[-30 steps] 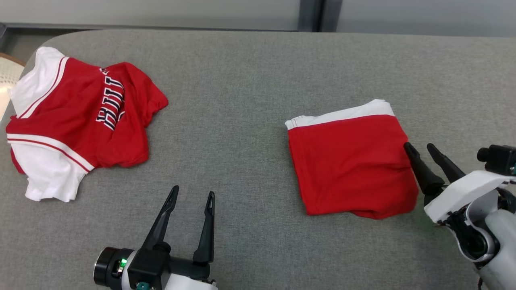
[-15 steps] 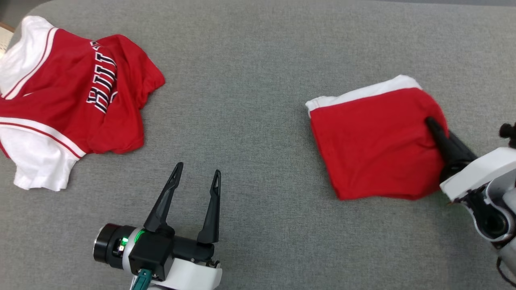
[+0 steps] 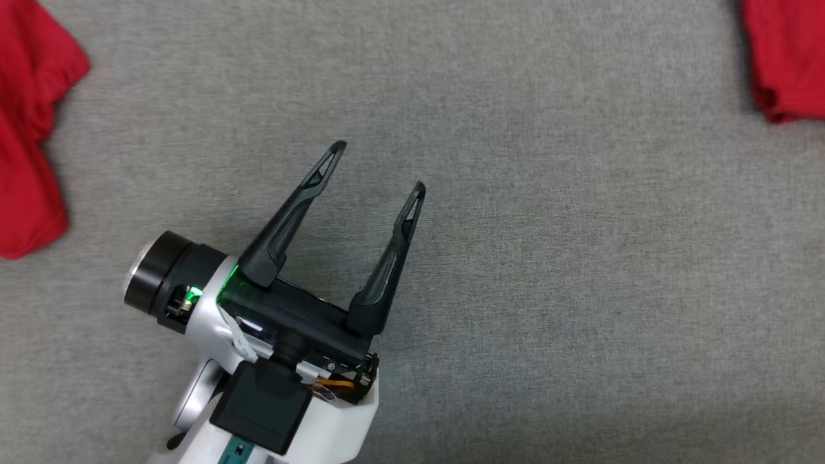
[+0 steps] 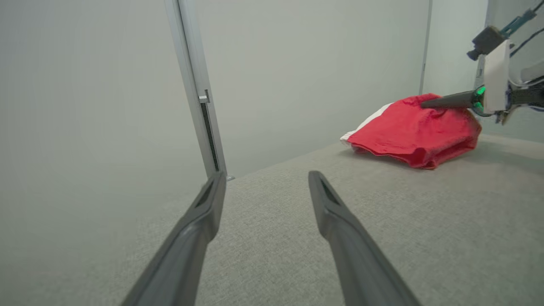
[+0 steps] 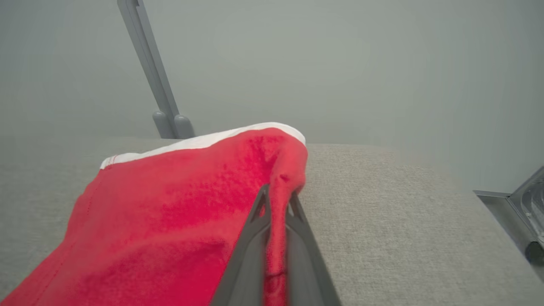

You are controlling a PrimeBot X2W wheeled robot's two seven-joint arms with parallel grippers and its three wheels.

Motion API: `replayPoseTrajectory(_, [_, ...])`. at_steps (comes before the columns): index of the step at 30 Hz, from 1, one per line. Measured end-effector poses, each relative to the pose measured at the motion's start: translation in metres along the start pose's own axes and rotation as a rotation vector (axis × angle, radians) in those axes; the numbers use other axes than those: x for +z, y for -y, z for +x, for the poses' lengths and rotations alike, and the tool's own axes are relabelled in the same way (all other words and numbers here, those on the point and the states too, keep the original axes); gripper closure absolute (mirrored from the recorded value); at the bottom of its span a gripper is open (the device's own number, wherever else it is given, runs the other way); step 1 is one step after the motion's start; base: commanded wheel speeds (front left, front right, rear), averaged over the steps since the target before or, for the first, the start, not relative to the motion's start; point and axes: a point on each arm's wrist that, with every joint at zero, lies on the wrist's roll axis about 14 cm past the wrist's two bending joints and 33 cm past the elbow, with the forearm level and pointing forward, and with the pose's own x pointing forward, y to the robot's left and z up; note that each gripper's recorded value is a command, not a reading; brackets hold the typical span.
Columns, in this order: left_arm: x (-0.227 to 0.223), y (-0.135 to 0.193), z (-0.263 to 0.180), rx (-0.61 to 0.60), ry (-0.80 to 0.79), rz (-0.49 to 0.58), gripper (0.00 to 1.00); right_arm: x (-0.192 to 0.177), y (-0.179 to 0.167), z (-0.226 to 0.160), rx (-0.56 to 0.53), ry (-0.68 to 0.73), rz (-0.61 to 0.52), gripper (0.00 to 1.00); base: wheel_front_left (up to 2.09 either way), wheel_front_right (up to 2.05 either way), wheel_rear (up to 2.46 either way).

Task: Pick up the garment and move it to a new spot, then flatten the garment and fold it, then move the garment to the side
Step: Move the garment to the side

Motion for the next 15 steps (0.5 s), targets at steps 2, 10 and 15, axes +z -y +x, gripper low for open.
replayPoseTrajectory(2, [-0.007,0.006,0.006,-0.021,0.005,-0.022,0.0,0.0,0.019,0.0,-0.034,-0.013,-0.068,1.0,0.0,0.0,0.0])
replayPoseTrajectory(10, [-0.027,0.022,0.015,-0.081,0.007,-0.066,0.0,0.017,0.082,-0.01,-0.154,-0.055,-0.345,1.0,0.0,0.0,0.0])
replayPoseTrajectory(15, [-0.026,0.02,0.015,-0.078,0.008,-0.059,0.0,0.038,0.102,-0.005,-0.214,-0.038,-0.459,0.0,0.0,0.0,0.0])
